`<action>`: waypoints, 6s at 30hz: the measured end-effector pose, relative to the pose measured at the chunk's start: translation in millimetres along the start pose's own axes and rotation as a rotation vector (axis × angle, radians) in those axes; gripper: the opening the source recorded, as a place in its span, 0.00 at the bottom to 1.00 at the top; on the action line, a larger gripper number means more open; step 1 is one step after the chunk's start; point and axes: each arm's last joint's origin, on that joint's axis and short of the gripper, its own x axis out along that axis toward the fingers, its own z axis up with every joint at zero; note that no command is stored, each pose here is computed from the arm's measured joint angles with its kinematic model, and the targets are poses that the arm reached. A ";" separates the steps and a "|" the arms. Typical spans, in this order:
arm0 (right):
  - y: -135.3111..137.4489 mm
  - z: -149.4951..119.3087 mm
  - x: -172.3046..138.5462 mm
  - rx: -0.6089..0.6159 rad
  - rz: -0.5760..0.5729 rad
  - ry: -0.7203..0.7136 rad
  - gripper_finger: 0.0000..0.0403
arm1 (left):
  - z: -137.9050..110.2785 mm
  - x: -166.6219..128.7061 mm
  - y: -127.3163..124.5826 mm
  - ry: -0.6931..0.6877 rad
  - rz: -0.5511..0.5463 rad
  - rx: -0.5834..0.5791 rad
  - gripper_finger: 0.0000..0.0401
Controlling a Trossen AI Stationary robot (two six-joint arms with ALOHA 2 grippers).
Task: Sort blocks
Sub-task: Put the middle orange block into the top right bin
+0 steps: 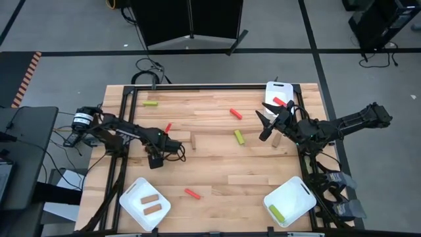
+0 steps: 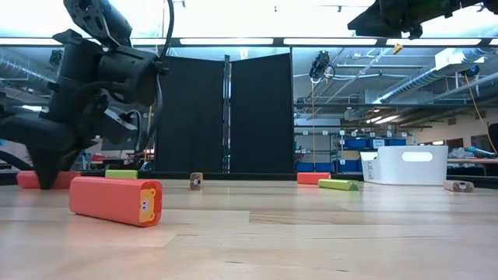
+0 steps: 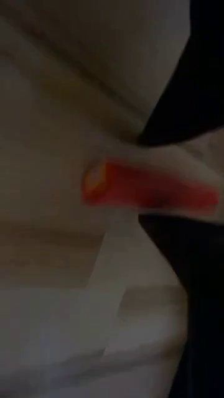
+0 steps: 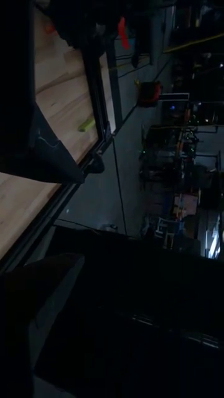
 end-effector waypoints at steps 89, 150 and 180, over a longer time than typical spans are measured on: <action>15.4 42.4 -43.7 0.000 0.271 -0.337 0.48 | 401.1 -86.1 65.5 -1.691 -0.651 -0.618 0.23; 15.4 42.4 -43.8 0.000 0.271 -0.337 0.47 | 362.0 -69.2 -29.5 -1.073 -0.276 0.085 0.67; 15.5 42.4 -43.8 0.000 0.271 -0.337 0.47 | 384.1 -86.9 -28.1 -1.398 -0.247 -0.038 0.26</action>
